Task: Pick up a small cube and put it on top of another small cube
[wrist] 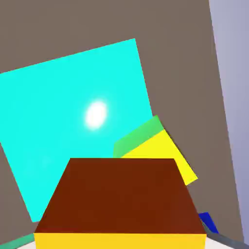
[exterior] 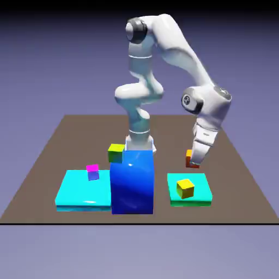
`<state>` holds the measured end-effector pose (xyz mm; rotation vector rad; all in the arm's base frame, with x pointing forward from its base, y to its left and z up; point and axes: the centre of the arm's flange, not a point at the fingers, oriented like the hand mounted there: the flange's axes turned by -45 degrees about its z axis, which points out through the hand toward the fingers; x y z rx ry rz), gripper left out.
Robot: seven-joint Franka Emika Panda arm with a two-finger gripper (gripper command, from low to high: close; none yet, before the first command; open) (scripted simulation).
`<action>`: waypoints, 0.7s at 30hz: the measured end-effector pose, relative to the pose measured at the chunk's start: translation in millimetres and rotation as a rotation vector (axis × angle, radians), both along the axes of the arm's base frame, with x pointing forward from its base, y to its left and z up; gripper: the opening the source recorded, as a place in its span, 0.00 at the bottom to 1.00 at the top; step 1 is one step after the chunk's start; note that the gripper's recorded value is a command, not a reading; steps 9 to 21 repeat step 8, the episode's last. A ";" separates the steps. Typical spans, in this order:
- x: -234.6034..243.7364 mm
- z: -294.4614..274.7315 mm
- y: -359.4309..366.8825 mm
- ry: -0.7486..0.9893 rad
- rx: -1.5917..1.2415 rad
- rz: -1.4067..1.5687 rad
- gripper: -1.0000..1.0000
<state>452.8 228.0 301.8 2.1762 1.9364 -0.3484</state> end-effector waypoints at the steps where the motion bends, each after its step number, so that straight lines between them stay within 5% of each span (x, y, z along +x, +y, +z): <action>1: -0.8 0.0 1.6 0.000 0.000 0.004 0.00; 4: -1.0 -53.0 -10.6 -0.001 -0.001 0.003 0.00; 5: -2.4 -67.5 -14.2 0.000 0.000 0.003 1.00; 21: -0.6 -50.2 -10.1 -0.003 -0.002 0.003 1.00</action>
